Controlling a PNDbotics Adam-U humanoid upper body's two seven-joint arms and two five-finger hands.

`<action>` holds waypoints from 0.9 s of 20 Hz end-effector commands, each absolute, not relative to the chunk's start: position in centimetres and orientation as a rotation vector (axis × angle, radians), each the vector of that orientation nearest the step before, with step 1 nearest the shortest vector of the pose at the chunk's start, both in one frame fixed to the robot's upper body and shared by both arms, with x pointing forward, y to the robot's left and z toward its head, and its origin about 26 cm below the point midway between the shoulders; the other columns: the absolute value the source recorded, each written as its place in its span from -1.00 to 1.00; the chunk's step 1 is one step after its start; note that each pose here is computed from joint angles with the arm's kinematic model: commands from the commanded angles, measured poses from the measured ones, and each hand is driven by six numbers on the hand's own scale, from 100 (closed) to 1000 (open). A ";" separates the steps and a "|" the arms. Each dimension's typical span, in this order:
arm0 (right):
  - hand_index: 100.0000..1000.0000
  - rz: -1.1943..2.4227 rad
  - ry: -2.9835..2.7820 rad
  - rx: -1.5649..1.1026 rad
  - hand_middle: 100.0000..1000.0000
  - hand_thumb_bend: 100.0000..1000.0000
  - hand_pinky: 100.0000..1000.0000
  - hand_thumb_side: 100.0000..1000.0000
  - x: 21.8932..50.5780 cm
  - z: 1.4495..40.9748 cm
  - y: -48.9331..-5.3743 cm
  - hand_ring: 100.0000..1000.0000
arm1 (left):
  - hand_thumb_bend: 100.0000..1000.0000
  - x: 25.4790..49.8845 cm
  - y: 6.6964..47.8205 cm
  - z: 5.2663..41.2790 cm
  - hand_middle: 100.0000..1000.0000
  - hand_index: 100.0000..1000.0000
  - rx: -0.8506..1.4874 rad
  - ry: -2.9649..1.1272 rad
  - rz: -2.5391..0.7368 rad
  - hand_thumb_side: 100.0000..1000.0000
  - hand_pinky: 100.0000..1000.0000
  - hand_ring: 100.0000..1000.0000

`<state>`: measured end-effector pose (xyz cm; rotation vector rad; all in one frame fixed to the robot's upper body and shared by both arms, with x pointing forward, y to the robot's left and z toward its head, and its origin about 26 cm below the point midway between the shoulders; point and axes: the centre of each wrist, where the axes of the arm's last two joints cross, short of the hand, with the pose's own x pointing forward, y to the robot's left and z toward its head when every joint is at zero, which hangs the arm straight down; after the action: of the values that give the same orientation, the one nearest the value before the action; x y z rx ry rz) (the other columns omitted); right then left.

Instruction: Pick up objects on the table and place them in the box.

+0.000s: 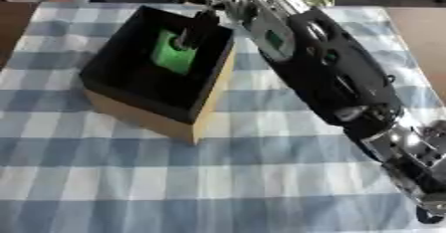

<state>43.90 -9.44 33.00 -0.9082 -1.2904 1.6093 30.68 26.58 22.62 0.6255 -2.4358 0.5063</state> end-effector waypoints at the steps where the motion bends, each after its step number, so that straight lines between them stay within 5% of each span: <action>1: 1.00 1.622 -1.301 -0.962 0.82 -0.53 0.91 -0.41 43.7 34.3 -9.5 0.99 | -0.75 30.5 26.6 23.3 0.07 0.41 0.620 -2.466 0.502 -0.32 0.19 0.34; 7: 1.00 1.629 -1.308 -0.951 0.80 -0.56 0.91 -0.36 43.6 34.5 -9.6 0.98 | -0.74 30.5 26.6 23.4 0.07 0.41 0.621 -2.468 0.503 -0.32 0.19 0.34; 18: 0.88 1.553 -1.497 -0.981 0.70 -0.92 0.84 -0.69 39.8 38.7 -12.5 0.88 | -0.74 30.4 26.8 23.3 0.07 0.41 0.640 -2.463 0.505 -0.32 0.19 0.34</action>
<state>41.12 -11.47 36.64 -0.9481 -1.4398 1.5849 30.69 26.57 22.66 0.6261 -2.4364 0.5077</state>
